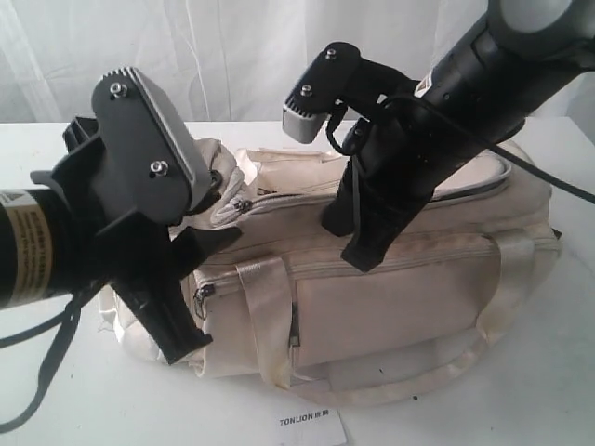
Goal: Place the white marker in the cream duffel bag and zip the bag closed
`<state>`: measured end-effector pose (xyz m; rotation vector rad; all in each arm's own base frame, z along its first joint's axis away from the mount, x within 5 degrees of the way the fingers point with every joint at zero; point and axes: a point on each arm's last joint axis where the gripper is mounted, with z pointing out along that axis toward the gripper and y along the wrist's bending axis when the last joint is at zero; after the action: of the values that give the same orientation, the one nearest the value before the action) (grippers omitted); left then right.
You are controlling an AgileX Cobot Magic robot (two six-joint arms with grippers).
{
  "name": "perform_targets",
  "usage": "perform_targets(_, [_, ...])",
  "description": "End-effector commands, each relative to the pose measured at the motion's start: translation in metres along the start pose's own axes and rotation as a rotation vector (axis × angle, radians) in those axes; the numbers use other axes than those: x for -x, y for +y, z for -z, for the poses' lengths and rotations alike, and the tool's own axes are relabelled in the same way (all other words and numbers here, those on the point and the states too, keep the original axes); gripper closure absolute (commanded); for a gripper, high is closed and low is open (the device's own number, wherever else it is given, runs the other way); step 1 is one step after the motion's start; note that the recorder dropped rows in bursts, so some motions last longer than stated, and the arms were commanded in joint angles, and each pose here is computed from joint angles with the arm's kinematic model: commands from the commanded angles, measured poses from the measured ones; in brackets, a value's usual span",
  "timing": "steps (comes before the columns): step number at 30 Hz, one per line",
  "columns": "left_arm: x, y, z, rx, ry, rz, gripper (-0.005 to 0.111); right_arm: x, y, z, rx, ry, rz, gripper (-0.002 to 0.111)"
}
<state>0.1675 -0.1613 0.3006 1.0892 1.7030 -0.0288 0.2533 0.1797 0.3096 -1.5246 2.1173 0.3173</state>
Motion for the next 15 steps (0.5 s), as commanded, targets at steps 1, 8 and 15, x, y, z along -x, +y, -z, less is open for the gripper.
perform_targets(1, [0.012,0.011,0.001,0.056,-0.005,-0.034,0.065,-0.006,0.009,-0.002,0.096,0.046,0.004,0.108])
perform_targets(8, [0.011,0.007,-0.008,0.035,0.014,-0.02,0.065,-0.018,0.021,-0.016,0.176,0.063,-0.002,0.108])
perform_targets(15, [0.013,0.001,-0.009,-0.024,-0.017,0.083,0.065,-0.017,0.02,-0.017,0.162,0.052,0.009,0.108])
